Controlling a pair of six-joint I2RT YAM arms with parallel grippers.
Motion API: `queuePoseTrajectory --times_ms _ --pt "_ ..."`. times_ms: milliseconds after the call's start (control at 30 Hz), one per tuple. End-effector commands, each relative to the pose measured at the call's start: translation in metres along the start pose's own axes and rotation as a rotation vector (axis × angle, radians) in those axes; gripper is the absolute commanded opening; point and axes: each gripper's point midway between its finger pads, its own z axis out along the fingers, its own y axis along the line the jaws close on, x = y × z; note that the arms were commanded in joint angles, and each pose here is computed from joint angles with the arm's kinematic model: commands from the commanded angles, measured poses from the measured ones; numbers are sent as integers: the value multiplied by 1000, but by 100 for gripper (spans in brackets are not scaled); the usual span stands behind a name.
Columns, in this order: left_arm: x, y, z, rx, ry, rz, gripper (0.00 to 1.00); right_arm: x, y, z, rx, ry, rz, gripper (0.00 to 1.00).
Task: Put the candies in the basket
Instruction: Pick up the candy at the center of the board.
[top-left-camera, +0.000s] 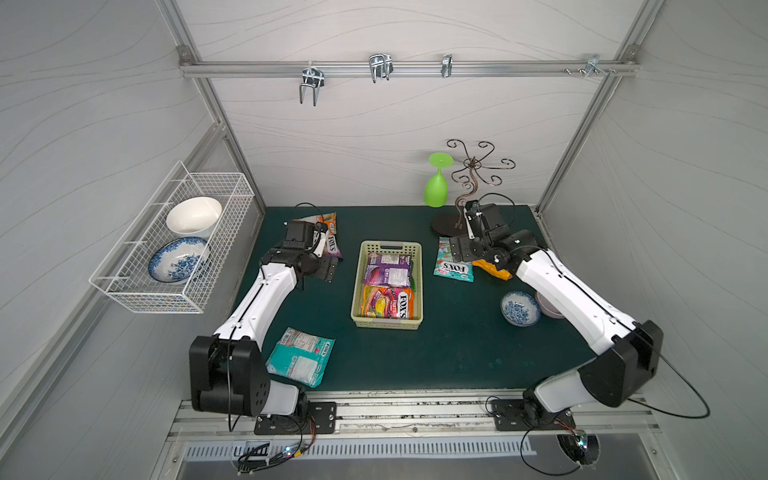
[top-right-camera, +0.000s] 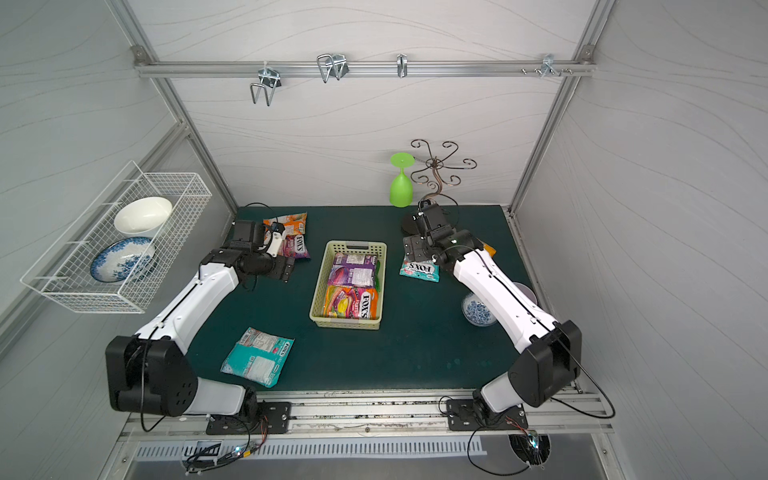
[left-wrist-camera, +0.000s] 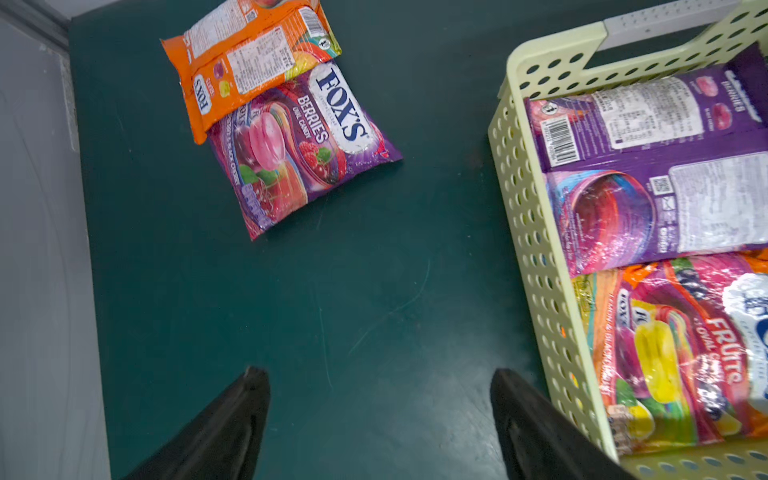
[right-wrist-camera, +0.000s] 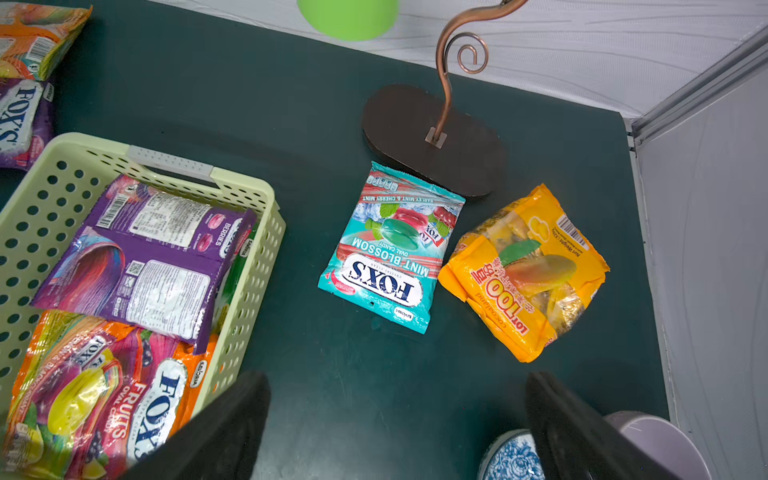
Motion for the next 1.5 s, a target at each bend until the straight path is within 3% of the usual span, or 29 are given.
queuePoseTrajectory --times_ms 0,567,1167,1267,1467 --pt "-27 18 9 -47 -37 128 86 -2 -8 -13 -3 -66 -13 99" --pt "-20 39 94 -27 149 523 75 35 -23 -32 -11 -191 -37 99" --pt "-39 65 163 -128 172 668 66 52 -32 -36 32 -262 -61 99" --pt "-39 67 172 -138 181 679 60 49 -30 -38 20 -272 -67 99" --pt "-33 68 180 -130 208 700 36 48 -31 -40 24 -279 -66 99"
